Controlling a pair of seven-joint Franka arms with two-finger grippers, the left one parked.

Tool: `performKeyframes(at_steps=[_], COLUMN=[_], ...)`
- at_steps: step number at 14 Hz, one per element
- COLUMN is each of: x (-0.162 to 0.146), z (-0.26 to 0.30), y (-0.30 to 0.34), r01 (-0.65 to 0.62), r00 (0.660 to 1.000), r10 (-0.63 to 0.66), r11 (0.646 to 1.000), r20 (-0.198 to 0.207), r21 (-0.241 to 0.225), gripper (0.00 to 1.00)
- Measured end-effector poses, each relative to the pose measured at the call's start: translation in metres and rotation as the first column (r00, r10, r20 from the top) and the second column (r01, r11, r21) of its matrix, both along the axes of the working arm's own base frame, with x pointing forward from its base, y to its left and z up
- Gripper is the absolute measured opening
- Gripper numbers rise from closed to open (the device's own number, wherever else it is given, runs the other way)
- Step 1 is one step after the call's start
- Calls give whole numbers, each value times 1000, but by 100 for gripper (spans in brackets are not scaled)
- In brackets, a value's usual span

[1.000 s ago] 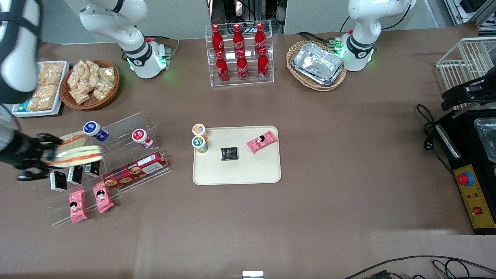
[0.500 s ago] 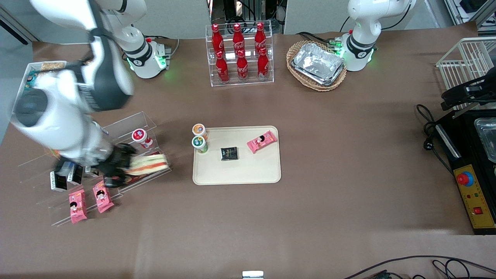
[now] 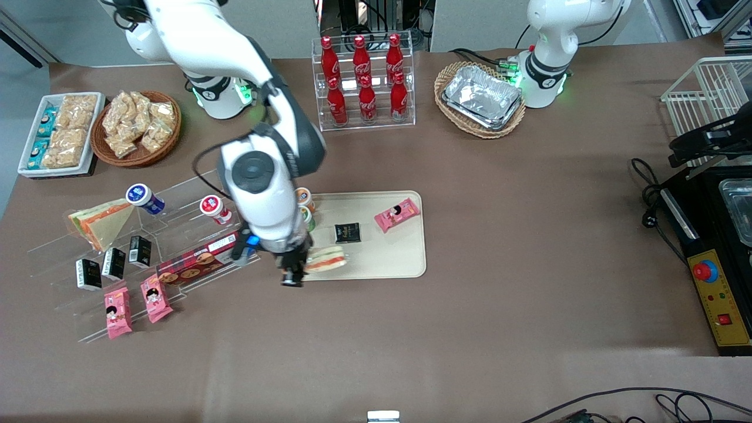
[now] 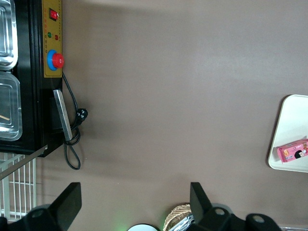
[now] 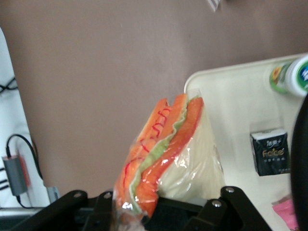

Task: Place sandwich on tray
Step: 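Lift the wrapped sandwich and carry it toward the cream tray, then lower the sandwich onto the cream tray and open the right gripper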

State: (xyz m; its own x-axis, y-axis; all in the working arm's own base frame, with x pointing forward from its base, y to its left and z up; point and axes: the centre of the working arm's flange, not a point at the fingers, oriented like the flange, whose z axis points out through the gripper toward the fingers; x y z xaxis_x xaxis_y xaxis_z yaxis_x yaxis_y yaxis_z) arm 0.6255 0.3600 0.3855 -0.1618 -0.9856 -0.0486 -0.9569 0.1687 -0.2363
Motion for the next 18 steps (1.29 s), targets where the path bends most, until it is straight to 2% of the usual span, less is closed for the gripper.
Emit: performKeyframes(at_steps=[4,8,11,14,16,18], x=[-18,-19,-28,-38,-45,-50], z=[-34,-51,-76,-100,-114,-124], y=[45,49,60,70,75,77], r01=[-34,-41,-68,-90,-91,-73], r00=[999,999,995,992,992,995], r10=[34,41,68,90,91,72], r11=[999,999,998,996,996,997], r20=[32,26,69,91,83,71], r21=[0,-15,-5,-2,-3,21], gripper=[0,0,0,0,0,0])
